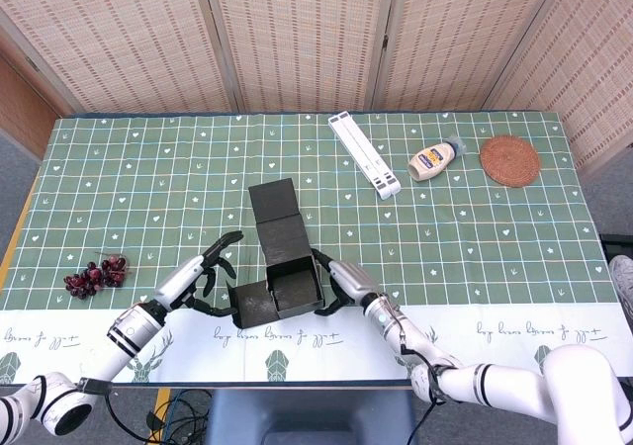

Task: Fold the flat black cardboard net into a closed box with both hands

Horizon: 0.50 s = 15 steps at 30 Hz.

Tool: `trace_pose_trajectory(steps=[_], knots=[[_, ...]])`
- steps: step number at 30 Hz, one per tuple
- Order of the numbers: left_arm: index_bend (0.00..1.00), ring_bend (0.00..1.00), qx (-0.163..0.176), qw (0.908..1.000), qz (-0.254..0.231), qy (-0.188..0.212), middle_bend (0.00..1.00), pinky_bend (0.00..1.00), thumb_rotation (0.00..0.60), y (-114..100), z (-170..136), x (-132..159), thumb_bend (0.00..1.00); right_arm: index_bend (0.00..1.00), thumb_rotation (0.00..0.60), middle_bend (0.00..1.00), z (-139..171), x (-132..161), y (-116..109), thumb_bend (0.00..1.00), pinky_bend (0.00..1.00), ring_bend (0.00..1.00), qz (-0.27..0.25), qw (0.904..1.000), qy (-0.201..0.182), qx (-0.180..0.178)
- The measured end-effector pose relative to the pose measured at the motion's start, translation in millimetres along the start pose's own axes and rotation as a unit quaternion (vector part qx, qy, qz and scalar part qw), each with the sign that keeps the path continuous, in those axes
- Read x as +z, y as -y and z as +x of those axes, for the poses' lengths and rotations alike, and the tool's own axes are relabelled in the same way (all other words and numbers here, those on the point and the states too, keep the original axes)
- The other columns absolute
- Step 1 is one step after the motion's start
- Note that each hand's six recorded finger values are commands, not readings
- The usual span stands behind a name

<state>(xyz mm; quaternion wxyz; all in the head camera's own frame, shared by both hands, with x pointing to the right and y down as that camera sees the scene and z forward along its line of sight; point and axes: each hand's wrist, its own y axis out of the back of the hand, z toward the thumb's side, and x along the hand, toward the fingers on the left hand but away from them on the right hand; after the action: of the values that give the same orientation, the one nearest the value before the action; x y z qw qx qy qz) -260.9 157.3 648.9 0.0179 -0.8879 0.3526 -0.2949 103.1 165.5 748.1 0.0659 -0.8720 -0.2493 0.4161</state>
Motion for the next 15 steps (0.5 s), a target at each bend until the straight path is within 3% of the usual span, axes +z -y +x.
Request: trace_pose_trajectory(steps=[3,6,15], knots=[[0.00,0.39,0.008,1.0000,-0.003,0.003,0.00,0.73,0.600,-2.7,-1.2,0.1,0.06,0.03,0.600,0.29,-4.9,5.0,3.4,0.01,1.00,0.76,-0.007,0.9999,-0.002,-0.008],[0.00,0.40,0.025,0.9997,0.000,0.007,0.00,0.74,0.600,-8.3,-2.9,0.1,0.06,0.14,0.600,0.38,-8.4,9.0,0.1,0.07,1.00,0.79,-0.018,0.9995,-0.004,-0.024],[0.00,0.43,0.085,0.9958,0.033,0.008,0.00,0.74,0.600,-26.7,-8.7,-6.6,0.06,0.23,0.600,0.44,-3.3,13.6,-18.9,0.10,1.00,0.81,-0.075,0.9955,-0.017,-0.055]])
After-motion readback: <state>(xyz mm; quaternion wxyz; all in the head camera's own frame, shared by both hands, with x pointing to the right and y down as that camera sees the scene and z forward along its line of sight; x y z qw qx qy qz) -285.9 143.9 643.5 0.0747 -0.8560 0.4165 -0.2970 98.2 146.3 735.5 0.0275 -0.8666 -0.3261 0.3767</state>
